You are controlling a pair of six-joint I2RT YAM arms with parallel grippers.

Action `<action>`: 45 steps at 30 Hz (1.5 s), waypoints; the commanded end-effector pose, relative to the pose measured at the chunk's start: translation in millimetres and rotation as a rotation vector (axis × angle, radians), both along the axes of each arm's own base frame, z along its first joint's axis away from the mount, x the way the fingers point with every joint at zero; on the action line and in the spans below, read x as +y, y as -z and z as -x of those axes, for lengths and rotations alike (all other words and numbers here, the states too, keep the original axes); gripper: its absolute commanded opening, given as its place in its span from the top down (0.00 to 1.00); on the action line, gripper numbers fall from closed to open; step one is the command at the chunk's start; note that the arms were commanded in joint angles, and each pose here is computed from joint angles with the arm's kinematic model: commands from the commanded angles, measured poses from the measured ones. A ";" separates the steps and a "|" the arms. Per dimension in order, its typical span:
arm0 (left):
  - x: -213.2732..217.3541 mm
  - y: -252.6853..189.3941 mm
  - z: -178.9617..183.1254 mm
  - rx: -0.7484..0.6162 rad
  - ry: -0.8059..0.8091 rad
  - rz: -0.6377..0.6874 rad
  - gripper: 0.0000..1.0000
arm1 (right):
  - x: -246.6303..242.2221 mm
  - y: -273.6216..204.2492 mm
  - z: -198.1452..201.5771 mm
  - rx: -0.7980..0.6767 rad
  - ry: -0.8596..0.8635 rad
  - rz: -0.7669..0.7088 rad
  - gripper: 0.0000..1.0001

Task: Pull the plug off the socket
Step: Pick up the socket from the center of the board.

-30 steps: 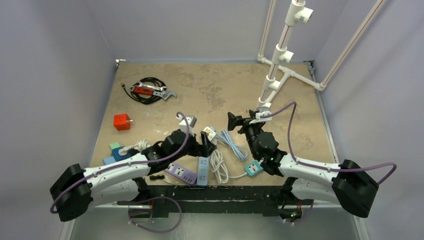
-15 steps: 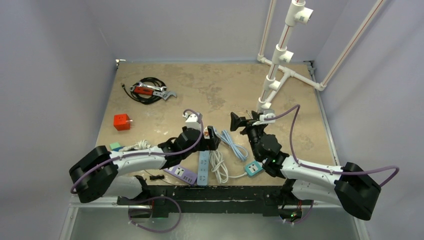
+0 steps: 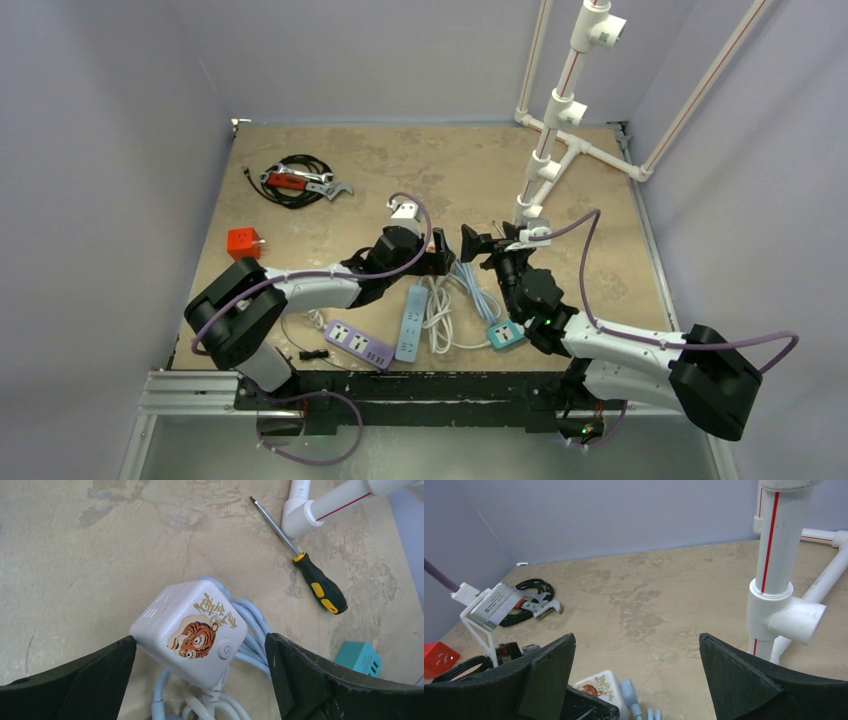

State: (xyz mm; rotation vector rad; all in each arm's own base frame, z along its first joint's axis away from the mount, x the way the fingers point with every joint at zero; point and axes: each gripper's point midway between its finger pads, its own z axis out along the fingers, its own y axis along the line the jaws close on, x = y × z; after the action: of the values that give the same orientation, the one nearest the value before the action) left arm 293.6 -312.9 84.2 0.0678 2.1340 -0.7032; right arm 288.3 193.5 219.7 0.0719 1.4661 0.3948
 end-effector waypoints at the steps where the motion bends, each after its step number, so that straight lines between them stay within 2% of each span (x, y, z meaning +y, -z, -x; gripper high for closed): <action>1: -27.4 -39.4 -16.2 -0.121 0.089 0.042 0.02 | -8.2 -14.2 2.2 -0.029 0.022 -0.087 0.02; 6: 2.0 -32.1 -9.7 -0.098 -0.003 -0.081 0.02 | -23.6 -20.2 4.0 -0.027 0.084 -0.146 0.01; 12: -6.6 -3.1 29.1 -0.028 0.006 -0.171 0.03 | -32.7 -23.2 8.5 -0.047 0.098 -0.171 0.02; 15: -11.4 4.2 34.5 -0.014 0.004 -0.142 0.03 | -33.9 -22.4 7.6 -0.044 0.108 -0.167 0.02; 18: -9.6 14.5 31.0 -0.008 -0.011 -0.195 0.04 | -32.5 -21.0 6.8 -0.040 0.107 -0.161 0.02; 24: -11.9 30.9 23.3 -0.006 0.004 -0.310 0.26 | -31.8 -20.5 6.2 -0.037 0.108 -0.157 0.03; 30: -9.6 46.4 24.8 0.018 0.005 -0.354 0.41 | -35.2 -22.5 9.2 -0.047 0.106 -0.179 0.03; 35: -12.5 46.5 25.6 0.016 0.016 -0.349 0.74 | -38.2 -22.9 9.3 -0.049 0.118 -0.182 0.03; 39: -9.8 24.9 24.3 -0.027 0.003 -0.305 1.00 | -34.2 -24.5 9.5 -0.049 0.099 -0.182 0.03; 45: -14.3 -46.3 30.6 -0.192 0.106 -0.175 1.00 | -16.1 -38.3 17.6 -0.080 -0.031 -0.196 0.01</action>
State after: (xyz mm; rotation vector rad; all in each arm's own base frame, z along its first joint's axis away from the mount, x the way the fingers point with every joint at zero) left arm 256.9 -310.4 46.5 0.2898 2.2408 -0.3577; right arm 276.8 167.8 237.0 0.2106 1.3991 0.4492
